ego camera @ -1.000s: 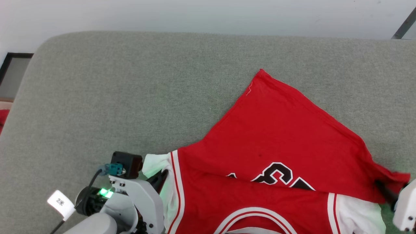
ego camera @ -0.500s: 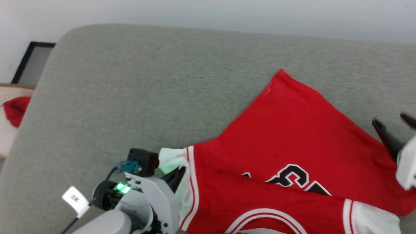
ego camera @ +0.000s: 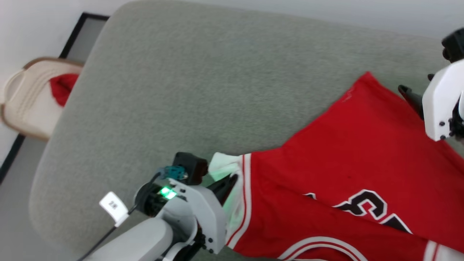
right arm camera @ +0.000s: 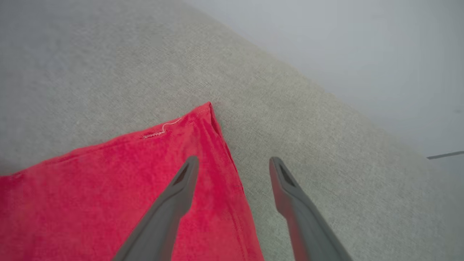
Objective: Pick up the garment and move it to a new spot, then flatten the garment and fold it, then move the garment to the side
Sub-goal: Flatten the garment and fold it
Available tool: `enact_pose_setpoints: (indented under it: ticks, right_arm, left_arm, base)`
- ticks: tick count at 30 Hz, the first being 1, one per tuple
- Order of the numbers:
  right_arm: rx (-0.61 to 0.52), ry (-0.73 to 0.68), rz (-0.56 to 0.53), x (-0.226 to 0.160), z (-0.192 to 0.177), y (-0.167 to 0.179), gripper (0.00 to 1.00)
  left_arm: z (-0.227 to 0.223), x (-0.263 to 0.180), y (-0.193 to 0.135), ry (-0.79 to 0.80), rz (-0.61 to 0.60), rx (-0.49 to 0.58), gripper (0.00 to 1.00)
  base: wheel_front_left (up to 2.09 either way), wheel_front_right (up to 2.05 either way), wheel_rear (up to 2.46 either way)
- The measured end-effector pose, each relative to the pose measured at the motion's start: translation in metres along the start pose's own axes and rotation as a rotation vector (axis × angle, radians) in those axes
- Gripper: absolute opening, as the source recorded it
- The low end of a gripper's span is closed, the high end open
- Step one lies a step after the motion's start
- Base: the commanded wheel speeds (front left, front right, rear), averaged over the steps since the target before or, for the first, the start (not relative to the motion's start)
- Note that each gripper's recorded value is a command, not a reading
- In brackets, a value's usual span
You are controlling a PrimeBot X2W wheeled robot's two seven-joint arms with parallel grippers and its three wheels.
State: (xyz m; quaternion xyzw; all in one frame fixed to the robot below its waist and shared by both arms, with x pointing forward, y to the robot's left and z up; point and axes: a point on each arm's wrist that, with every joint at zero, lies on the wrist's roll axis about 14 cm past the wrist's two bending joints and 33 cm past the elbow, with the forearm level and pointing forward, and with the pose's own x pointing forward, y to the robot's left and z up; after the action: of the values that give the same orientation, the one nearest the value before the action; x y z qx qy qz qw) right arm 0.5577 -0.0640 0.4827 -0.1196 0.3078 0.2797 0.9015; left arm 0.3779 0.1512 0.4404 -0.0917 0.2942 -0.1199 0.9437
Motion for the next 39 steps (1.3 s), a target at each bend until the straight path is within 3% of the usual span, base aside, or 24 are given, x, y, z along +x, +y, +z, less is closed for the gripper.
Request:
enact_pose_setpoints:
  ticks: [10,16,17,19,24,31,39]
  right_arm:
    - [-0.061,0.281,0.091,0.065,-0.028,0.02,1.0]
    - [-0.095,0.433,0.135,0.084,-0.047,0.029,1.0]
    - [-0.094,0.463,0.136,0.086,-0.05,0.029,0.84]
    - [-0.086,0.512,0.139,0.088,-0.053,0.028,0.0]
    - [-0.077,0.575,0.132,0.089,-0.056,0.026,0.0]
    - [-0.03,0.539,0.115,0.087,-0.048,0.023,0.0]
    - [-0.001,0.393,0.079,0.067,-0.007,0.014,0.0]
  left_arm:
    - [-0.012,0.007,0.01,0.018,0.023,-0.036,0.0]
    - [-0.022,0.011,0.019,0.041,0.047,-0.057,0.0]
    - [-0.024,0.011,0.02,0.045,0.051,-0.059,0.0]
    - [-0.026,0.011,0.024,0.049,0.062,-0.065,0.0]
    - [-0.03,0.011,0.029,0.058,0.076,-0.074,0.0]
    - [-0.027,0.012,0.034,0.058,0.081,-0.061,0.0]
    - [0.029,0.008,0.049,-0.004,0.073,0.035,0.0]
  base:
    - [0.0,0.0,0.0]
    - [0.0,0.0,0.0]
    - [0.0,0.0,0.0]
    - [0.0,0.0,0.0]
    - [0.0,0.0,0.0]
    - [0.0,0.0,0.0]
    - [0.0,0.0,0.0]
